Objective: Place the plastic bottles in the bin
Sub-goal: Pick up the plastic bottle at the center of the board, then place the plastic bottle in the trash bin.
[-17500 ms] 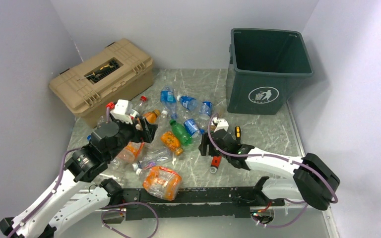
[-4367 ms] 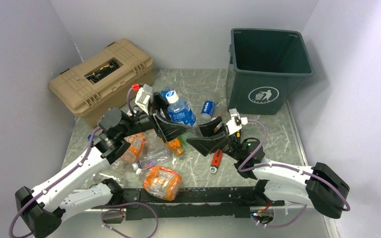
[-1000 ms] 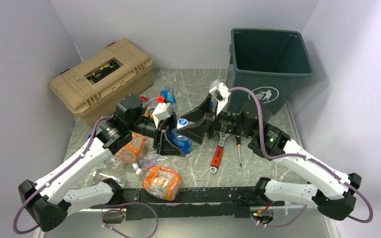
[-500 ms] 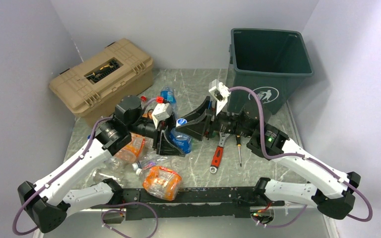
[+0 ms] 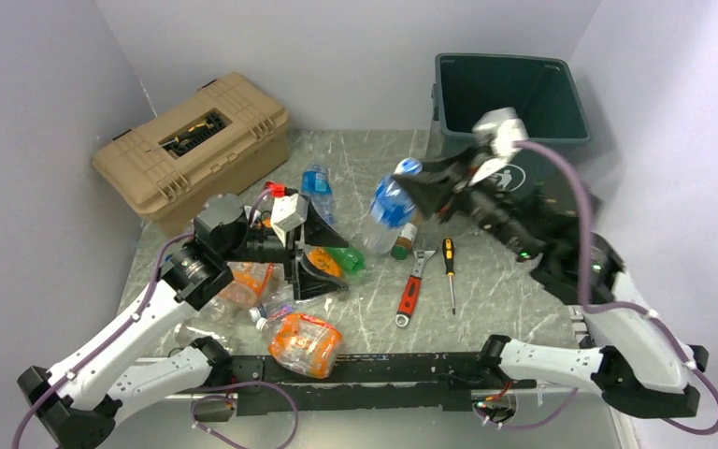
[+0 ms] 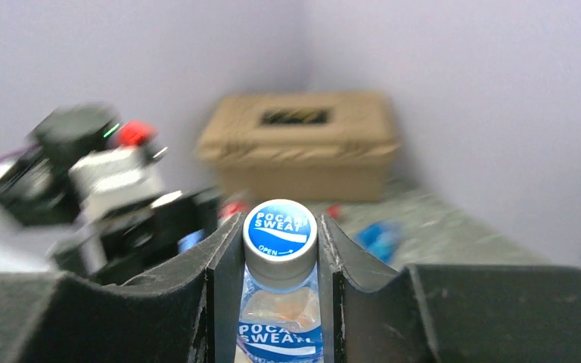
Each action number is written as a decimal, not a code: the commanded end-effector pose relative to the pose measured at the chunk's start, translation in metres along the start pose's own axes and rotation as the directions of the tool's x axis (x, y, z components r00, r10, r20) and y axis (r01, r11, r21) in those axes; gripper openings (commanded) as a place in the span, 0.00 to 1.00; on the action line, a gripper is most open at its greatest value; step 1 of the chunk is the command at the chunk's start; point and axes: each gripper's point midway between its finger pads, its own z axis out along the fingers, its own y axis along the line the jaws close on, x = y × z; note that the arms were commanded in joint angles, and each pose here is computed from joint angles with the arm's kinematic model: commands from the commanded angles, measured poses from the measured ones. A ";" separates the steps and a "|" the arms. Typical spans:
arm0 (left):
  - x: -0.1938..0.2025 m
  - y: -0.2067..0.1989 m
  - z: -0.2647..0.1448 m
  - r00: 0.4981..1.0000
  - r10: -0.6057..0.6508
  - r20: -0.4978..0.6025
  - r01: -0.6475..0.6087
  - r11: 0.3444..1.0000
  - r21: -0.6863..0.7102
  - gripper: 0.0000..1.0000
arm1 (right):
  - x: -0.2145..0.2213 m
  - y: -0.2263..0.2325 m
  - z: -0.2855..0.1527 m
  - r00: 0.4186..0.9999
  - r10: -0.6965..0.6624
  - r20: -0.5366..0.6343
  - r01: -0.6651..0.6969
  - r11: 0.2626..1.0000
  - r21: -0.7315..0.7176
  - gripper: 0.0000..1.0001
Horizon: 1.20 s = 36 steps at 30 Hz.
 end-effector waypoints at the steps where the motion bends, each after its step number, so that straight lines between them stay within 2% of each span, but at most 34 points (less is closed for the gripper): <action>1: -0.014 0.021 -0.008 0.995 0.062 0.084 -0.046 0.984 -0.173 0.99 | -0.085 -0.089 -0.065 0.958 -0.248 0.144 0.140 0.843 0.520 0.00; 2: -0.015 0.027 -0.011 0.993 0.069 0.095 -0.047 0.976 -0.214 1.00 | -0.104 -0.099 -0.073 0.937 -0.291 0.194 0.126 0.798 0.589 0.00; 4: -0.015 0.037 -0.015 0.992 0.074 0.105 -0.042 0.959 -0.280 0.99 | -0.127 -0.116 -0.086 0.897 -0.392 0.204 0.140 0.691 0.709 0.00; 9: -0.007 0.055 -0.019 0.994 0.052 0.092 -0.014 0.930 -0.368 1.00 | -0.184 -0.142 -0.097 0.811 -0.566 0.145 0.160 0.454 0.876 0.00; 13: -0.004 0.061 -0.019 0.996 0.046 0.081 -0.011 0.922 -0.388 0.99 | -0.195 -0.197 -0.078 0.806 -0.580 0.115 0.122 0.354 0.927 0.00; 16: -0.002 0.067 -0.025 0.995 0.062 0.077 -0.023 0.902 -0.431 1.00 | -0.188 -0.244 -0.066 0.827 -0.552 0.110 0.077 0.305 0.949 0.00; 20: -0.005 0.076 -0.039 0.991 0.094 0.098 -0.030 0.854 -0.520 1.00 | -0.175 -0.316 -0.084 0.835 -0.542 0.097 -0.016 0.152 0.988 0.00; 24: -0.007 0.078 -0.045 0.987 0.113 0.113 -0.032 0.833 -0.552 0.99 | -0.155 -0.374 -0.100 0.833 -0.553 0.020 -0.028 -0.006 1.000 0.00; 27: -0.007 0.079 -0.047 0.989 0.116 0.095 -0.043 0.827 -0.560 1.00 | -0.138 -0.416 -0.113 0.857 -0.516 0.010 -0.043 -0.051 0.998 0.00; 31: -0.011 0.076 -0.049 0.986 0.133 0.097 -0.057 0.826 -0.561 0.99 | -0.083 -0.472 -0.139 0.931 -0.364 0.017 -0.056 -0.098 0.994 0.00; 36: -0.013 0.073 -0.051 0.984 0.145 0.101 -0.064 0.825 -0.561 0.99 | -0.012 -0.497 -0.143 0.971 -0.238 0.020 -0.038 -0.070 0.997 0.00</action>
